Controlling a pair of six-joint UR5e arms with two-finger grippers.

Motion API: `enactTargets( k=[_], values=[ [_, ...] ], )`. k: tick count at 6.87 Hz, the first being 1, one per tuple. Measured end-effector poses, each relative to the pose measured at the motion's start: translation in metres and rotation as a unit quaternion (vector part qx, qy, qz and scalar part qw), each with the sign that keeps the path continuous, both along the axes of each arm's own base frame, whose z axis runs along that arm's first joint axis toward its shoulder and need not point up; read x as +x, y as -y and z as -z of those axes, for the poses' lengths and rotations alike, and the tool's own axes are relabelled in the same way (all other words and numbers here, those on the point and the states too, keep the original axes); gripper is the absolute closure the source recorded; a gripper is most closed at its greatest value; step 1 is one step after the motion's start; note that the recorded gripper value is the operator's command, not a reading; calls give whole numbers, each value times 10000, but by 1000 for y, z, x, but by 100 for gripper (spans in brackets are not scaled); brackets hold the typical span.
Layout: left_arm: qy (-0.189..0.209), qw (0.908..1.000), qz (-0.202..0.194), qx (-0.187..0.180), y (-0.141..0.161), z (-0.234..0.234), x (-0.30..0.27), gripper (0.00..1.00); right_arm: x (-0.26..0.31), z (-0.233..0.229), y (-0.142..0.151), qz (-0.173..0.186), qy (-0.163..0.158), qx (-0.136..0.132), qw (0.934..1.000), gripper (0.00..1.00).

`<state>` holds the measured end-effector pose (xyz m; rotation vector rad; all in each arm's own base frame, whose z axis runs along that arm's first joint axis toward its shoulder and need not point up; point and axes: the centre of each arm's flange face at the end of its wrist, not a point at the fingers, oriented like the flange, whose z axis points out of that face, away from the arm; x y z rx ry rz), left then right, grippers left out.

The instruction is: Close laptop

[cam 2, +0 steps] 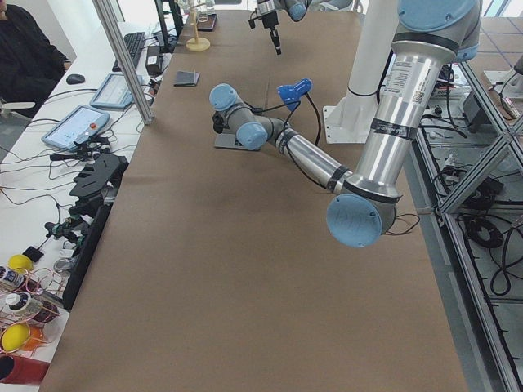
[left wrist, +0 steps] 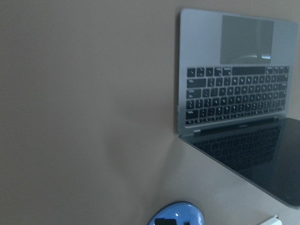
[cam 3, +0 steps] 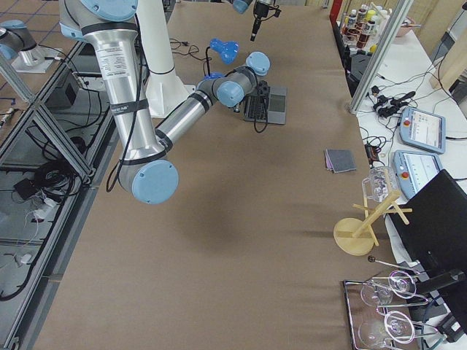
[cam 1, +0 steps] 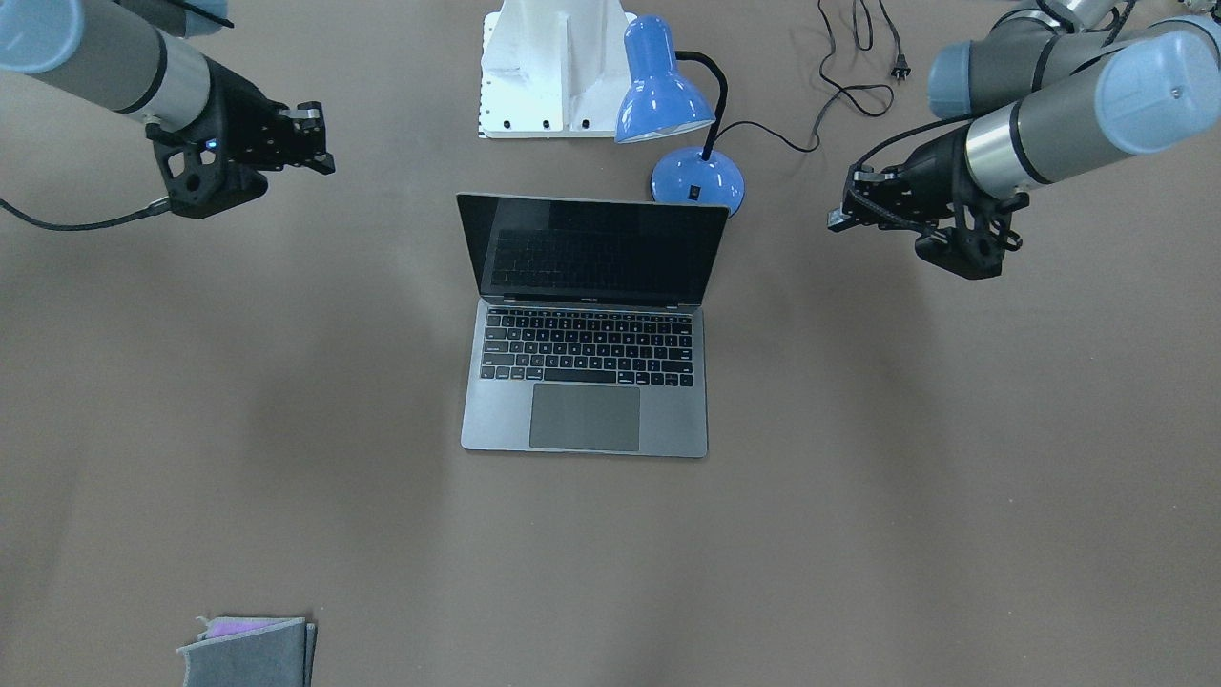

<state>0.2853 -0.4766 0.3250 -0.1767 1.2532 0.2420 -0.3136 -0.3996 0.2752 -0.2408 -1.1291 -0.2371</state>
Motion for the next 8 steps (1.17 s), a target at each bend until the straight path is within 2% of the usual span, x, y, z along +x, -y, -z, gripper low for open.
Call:
enactTargets(
  k=[3, 5, 8],
  values=[
    [62, 9998, -173, -84, -18, 2, 28, 100, -59, 36, -35, 88, -135, -34, 9999, 100],
    [35, 9997, -213, -145, -25, 9, 38, 100, -86, 53, -50, 78, -177, 35, 9998, 100],
    [-79, 9991, -272, -316, -40, 38, 63, 100, -111, 69, -43, 4, -196, 145, 9997, 100]
  ],
)
